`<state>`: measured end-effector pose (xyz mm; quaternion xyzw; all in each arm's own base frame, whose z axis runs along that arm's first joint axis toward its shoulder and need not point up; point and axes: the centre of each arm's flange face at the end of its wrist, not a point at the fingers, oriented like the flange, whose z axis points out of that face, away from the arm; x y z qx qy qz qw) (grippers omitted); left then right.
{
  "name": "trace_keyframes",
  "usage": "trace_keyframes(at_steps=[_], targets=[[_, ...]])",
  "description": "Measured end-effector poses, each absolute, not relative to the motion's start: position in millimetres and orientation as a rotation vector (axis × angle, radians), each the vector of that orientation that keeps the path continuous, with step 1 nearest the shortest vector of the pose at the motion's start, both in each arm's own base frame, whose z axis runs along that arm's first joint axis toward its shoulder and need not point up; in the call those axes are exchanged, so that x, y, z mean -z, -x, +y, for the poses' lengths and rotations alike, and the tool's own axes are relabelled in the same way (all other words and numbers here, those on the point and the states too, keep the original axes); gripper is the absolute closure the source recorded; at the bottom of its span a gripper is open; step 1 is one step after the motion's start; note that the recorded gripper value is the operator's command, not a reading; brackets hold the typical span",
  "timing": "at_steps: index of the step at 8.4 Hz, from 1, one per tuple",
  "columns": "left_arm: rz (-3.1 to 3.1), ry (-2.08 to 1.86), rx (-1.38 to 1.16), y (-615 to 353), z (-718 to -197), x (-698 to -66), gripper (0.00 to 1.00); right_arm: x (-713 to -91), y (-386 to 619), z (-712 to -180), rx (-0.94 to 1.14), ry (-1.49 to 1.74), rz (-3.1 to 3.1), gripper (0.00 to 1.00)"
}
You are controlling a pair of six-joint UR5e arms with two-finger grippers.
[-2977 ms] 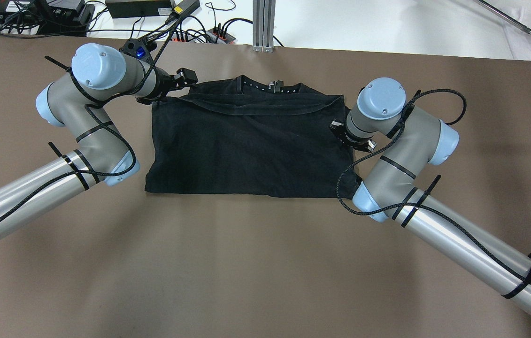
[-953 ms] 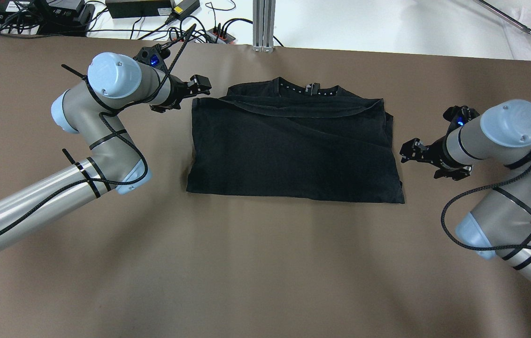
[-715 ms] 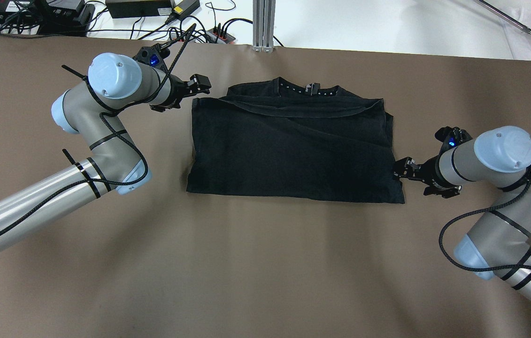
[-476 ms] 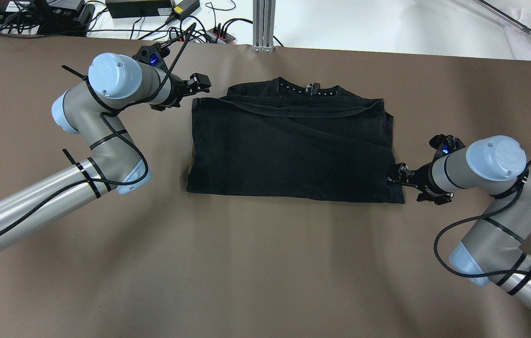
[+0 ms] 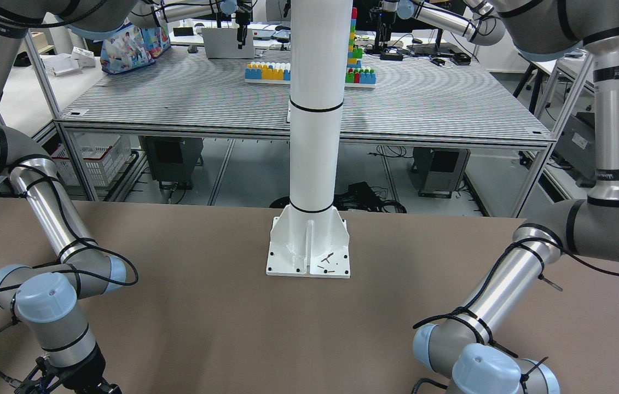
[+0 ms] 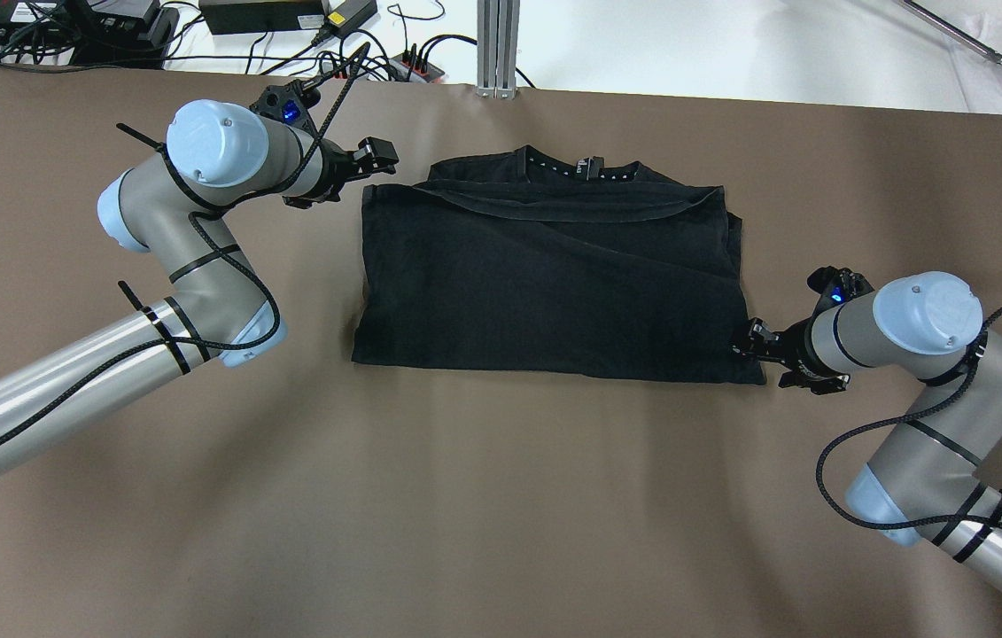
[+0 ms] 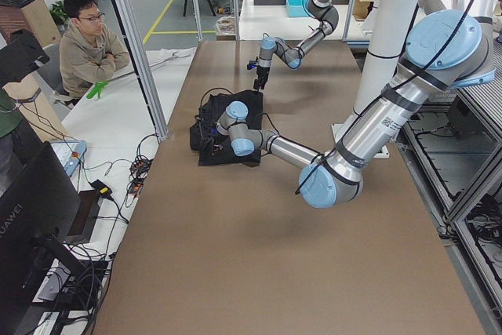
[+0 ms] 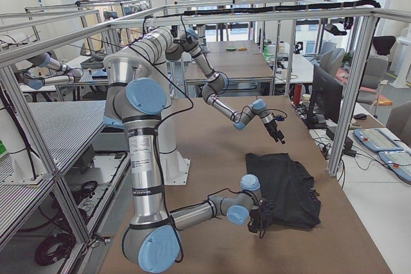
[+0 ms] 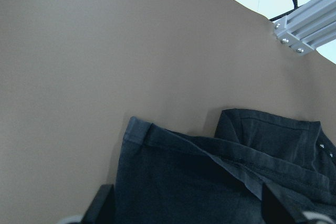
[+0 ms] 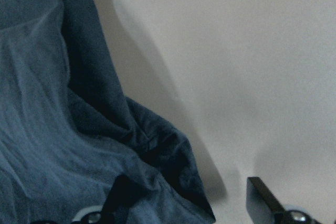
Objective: Fold clothes
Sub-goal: 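Lower the right gripper to the shirt's side edge nearest it and grasp, then pull the grasped side edge toward the robot with the right gripper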
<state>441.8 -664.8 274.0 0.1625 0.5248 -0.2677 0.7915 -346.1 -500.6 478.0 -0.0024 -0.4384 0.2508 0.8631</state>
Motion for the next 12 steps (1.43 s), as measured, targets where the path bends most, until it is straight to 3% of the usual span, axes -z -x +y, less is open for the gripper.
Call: trace_keyframes(at_steps=[6,12], targets=[[1.127,-0.348,0.577,-443,-664,-276,0.02,-457,339,-491,-0.529,0.007,-0.964,1.0],[1.153,-0.354,0.577,-460,-647,-259,0.02,-330,383,-296,-0.531,0.326,-1.11,1.0]])
